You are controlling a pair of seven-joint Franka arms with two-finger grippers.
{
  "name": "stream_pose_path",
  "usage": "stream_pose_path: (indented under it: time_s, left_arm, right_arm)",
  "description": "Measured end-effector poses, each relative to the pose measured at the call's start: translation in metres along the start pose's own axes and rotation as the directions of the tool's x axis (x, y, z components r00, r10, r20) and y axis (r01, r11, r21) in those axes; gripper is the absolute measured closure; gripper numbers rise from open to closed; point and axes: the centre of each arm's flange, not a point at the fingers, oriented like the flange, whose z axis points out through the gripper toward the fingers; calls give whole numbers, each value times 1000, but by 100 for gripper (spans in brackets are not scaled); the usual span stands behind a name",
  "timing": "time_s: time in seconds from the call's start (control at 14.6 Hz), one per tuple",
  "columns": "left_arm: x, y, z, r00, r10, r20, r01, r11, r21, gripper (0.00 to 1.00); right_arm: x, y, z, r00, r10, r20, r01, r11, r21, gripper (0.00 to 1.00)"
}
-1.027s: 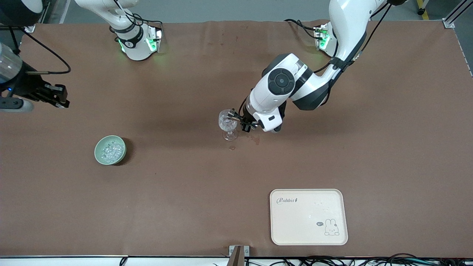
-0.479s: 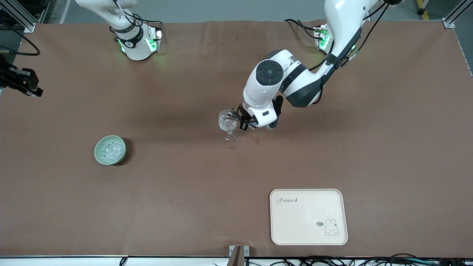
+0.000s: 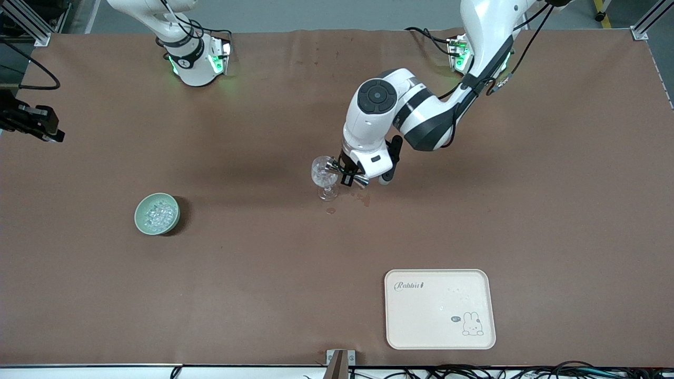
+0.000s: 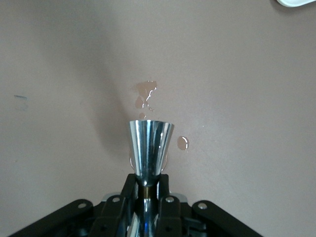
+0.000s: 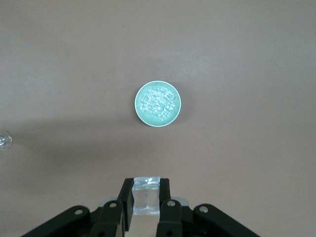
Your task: Pour wine and add ice with both arms
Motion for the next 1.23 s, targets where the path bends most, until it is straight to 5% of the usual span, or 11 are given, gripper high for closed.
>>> stream_pose_path:
  time_s: [1.23]
  left_arm:
    - [-26, -8, -7, 974, 160, -163, -174, 982, -74, 79]
  right_arm:
    - [3, -1, 11, 1000, -8, 3, 8, 1000, 17, 75]
